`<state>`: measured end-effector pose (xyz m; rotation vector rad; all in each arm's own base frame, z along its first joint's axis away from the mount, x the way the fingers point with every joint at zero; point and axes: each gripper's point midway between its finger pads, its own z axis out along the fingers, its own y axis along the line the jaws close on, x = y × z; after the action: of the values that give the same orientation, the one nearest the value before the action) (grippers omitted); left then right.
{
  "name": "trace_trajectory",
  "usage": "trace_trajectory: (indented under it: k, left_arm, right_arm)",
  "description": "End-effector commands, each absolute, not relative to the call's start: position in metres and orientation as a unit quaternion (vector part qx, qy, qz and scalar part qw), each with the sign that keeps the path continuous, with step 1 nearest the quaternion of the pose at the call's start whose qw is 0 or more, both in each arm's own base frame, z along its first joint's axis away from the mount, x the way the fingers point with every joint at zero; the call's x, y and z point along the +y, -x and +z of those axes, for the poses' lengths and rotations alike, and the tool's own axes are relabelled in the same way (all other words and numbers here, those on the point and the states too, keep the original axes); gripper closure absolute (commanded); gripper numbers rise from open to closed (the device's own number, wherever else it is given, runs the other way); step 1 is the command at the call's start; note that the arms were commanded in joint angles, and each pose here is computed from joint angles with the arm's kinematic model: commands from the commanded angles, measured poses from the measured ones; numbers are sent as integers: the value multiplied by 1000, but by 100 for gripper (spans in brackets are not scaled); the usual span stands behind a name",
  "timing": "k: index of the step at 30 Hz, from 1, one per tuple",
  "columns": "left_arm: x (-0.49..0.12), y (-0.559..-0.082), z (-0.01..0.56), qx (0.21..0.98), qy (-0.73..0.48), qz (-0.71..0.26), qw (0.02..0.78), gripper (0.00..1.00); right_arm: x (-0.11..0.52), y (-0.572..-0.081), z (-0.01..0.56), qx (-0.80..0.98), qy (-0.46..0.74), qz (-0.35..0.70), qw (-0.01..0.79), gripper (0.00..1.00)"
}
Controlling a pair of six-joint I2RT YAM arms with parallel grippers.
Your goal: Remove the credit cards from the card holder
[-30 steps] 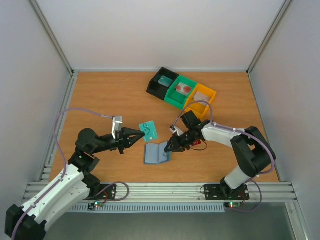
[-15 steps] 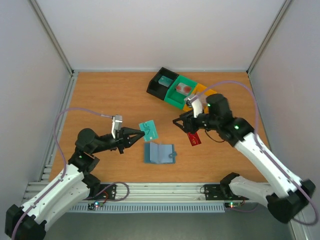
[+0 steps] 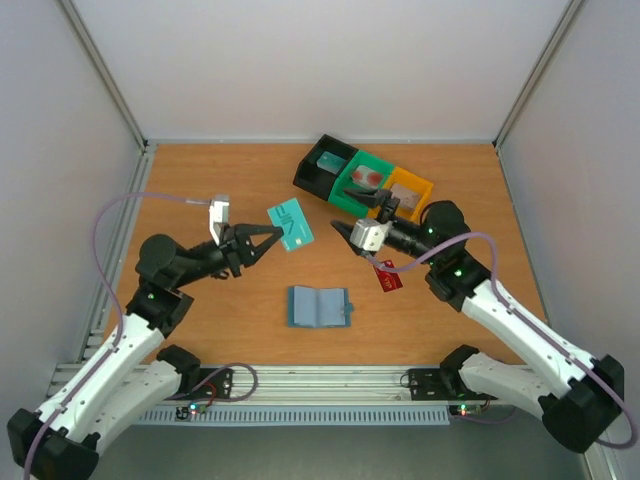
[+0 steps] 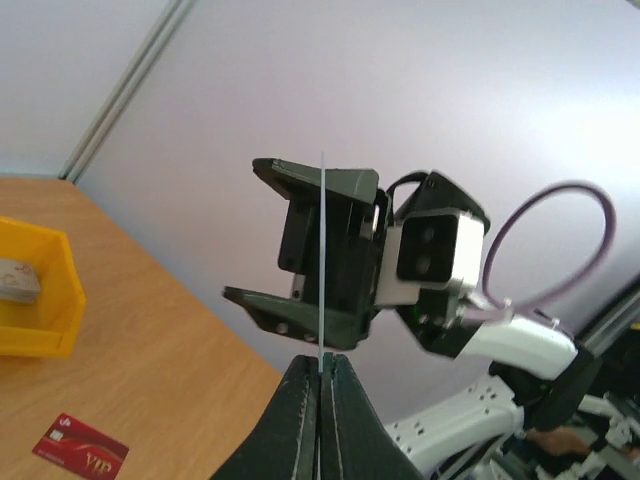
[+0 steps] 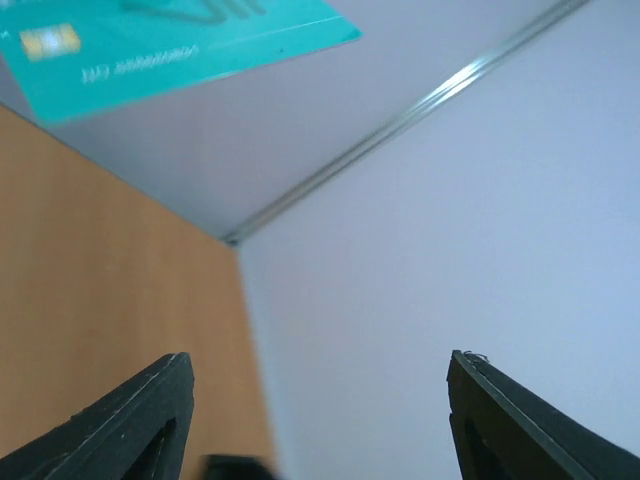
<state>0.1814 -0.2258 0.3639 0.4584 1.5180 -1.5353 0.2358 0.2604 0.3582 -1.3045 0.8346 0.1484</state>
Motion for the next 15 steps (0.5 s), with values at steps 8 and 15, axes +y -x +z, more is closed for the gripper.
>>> trace_trajectory:
  k: [8, 15]
  left_arm:
    - [-231, -195, 403, 624, -173, -645, 406, 100]
    - [-236, -143, 397, 560, -345, -624, 421, 100]
  right_arm:
    - [270, -238, 457, 95, 562, -184, 800, 27]
    - [257, -205, 472, 263, 629, 73, 727, 24]
